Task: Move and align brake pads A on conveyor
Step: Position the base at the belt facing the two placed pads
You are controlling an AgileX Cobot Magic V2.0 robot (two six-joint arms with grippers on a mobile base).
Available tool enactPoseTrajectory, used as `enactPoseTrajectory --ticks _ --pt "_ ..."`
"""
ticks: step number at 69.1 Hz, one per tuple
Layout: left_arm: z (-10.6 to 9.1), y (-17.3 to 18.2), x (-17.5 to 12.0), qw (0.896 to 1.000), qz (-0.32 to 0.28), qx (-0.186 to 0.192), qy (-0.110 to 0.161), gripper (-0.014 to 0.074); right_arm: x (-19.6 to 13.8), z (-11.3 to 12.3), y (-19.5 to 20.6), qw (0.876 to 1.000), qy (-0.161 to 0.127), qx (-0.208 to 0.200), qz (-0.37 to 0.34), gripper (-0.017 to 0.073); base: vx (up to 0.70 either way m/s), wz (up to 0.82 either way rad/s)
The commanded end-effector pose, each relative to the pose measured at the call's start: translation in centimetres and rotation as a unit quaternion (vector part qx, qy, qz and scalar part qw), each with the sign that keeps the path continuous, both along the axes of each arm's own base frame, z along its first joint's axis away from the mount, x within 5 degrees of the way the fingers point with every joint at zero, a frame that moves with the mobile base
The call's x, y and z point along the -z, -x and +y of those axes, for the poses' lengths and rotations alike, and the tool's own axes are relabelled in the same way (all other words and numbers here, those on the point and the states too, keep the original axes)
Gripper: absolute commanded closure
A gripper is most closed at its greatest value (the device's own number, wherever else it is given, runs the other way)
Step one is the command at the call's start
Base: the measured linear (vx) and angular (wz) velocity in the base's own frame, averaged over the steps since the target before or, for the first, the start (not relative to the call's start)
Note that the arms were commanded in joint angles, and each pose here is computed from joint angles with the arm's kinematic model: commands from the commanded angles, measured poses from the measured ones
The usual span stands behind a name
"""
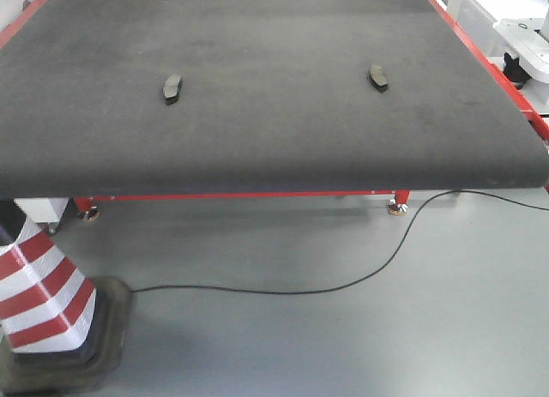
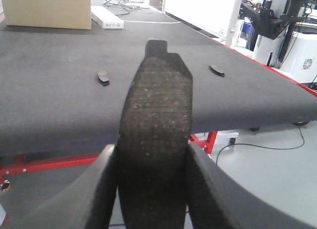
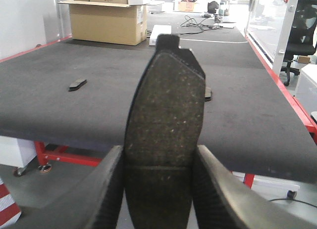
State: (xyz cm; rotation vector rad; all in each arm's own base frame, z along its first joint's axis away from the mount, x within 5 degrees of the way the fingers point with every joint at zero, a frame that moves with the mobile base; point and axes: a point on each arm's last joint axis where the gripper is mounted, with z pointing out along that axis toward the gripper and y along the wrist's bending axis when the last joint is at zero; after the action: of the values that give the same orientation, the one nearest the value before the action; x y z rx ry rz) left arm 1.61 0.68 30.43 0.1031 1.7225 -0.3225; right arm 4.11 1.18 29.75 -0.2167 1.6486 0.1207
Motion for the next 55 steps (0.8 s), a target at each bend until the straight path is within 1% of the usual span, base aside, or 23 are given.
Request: enactPoseTrajectory --ticks 1,20,55 --pt "-0.12 0.01 -1.59 0.999 -0.052 0.009 0.014 0.0599 -1.74 -0.14 0.03 0.998 -0.005 0.008 -0.056 0.0561 0.26 -0.04" --pt "-0.13 0.01 -1.59 0.999 -0.051 0.009 0.014 0.0599 -1.74 -0.14 0.03 0.998 -0.005 0.008 -0.056 0.0561 0.32 0.0" --pt "-0.13 0.01 -1.59 0.999 -0.051 0.009 0.014 0.0599 -1.74 -0.14 0.03 0.998 -0.005 0.008 -0.056 0.0561 0.39 0.0"
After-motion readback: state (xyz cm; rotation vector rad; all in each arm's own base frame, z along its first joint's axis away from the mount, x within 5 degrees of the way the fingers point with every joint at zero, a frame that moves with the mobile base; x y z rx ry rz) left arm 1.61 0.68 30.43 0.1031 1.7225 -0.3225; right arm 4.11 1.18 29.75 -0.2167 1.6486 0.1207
